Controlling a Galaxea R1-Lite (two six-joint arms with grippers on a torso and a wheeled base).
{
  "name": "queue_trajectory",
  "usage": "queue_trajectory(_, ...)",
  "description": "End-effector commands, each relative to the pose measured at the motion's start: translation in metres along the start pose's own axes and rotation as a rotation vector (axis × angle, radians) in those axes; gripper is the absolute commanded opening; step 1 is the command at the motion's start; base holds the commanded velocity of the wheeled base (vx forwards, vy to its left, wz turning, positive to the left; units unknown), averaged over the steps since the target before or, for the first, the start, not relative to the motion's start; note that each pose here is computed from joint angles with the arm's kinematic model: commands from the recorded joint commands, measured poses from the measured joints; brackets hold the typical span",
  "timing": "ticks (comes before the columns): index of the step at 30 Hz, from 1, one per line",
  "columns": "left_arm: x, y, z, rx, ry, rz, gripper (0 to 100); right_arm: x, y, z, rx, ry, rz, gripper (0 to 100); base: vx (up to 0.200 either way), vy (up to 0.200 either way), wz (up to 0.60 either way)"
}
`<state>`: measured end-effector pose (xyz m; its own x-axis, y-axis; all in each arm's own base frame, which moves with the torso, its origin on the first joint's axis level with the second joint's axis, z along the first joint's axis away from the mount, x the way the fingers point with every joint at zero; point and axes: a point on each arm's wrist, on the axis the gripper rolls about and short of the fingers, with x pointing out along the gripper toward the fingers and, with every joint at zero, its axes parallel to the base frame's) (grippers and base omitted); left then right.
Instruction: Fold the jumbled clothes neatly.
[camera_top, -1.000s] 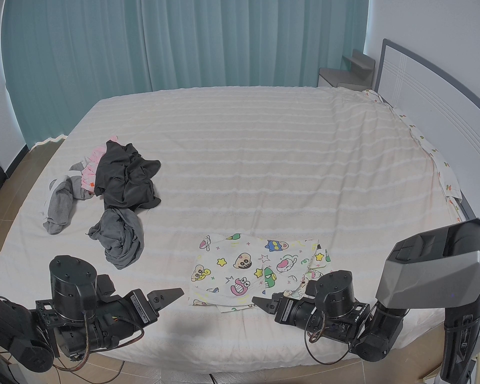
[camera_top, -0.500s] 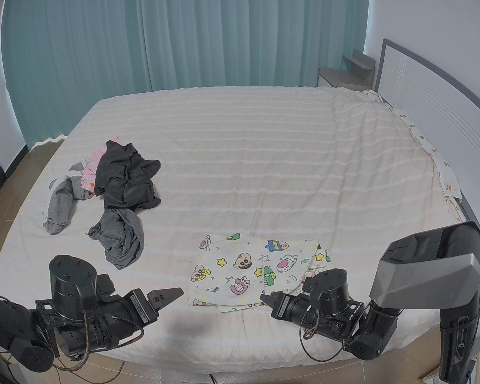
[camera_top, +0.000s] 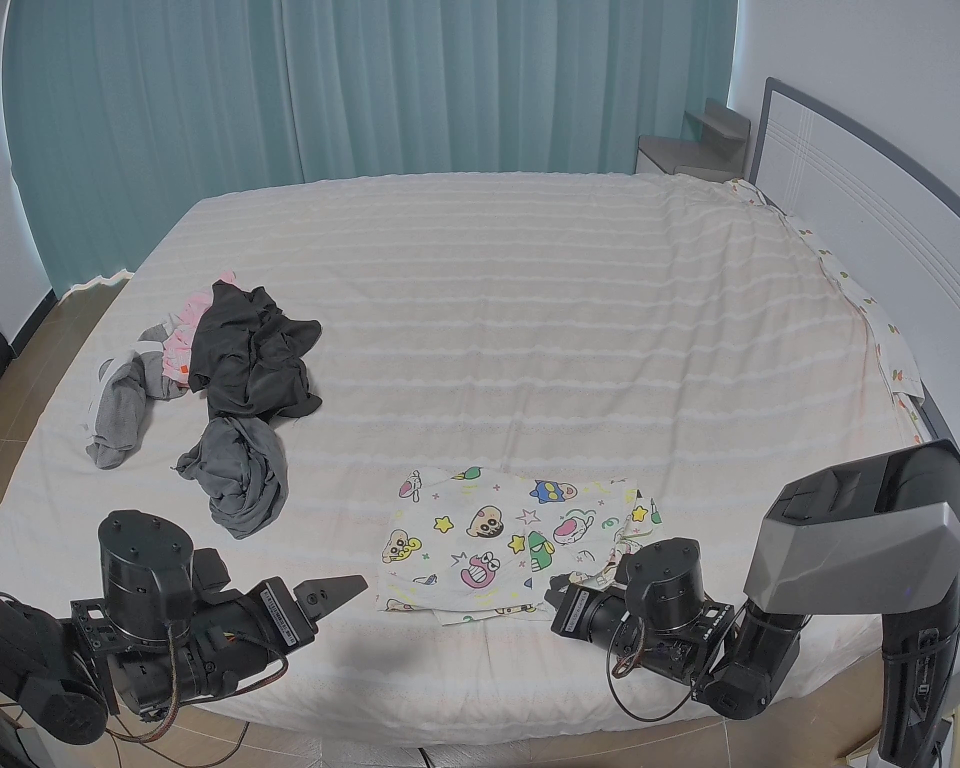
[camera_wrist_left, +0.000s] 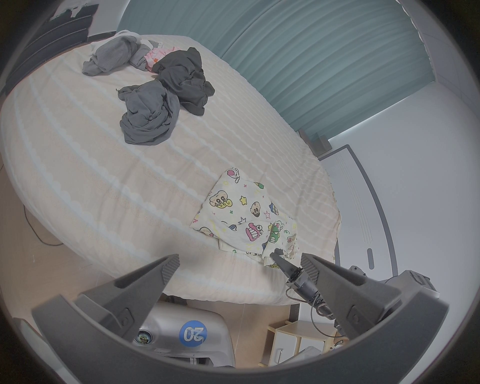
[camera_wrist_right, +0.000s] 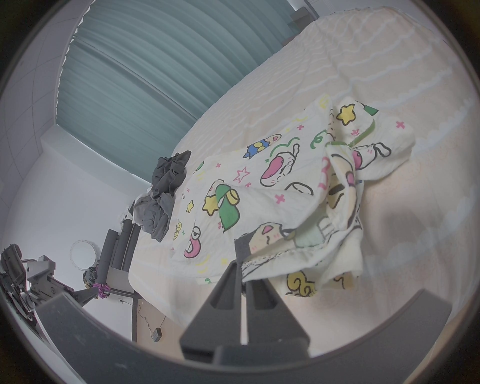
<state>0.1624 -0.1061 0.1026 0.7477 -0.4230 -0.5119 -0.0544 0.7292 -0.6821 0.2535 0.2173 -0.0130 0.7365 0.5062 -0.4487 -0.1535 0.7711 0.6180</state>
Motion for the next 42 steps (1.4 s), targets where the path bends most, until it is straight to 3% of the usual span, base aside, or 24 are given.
queue_trajectory(1,0.000,0.000,0.000,0.000,-0.001,-0.001,100,-0.009,-0.004,0.002,0.004,0.004,-0.014,0,0.000,0.000,0.00)
queue_trajectory(9,0.000,0.000,0.000,0.000,-0.002,0.000,100,-0.027,-0.017,0.014,0.030,-0.006,-0.051,0,0.000,0.000,0.00)
queue_trajectory(26,0.000,0.000,0.000,0.000,-0.002,0.001,100,-0.057,-0.053,0.041,0.108,0.055,-0.030,0,0.000,0.000,0.00)
queue_trajectory(42,0.000,0.001,0.000,-0.001,0.000,0.003,100,-0.070,-0.076,0.037,0.043,0.153,-0.042,0,0.000,0.000,0.00)
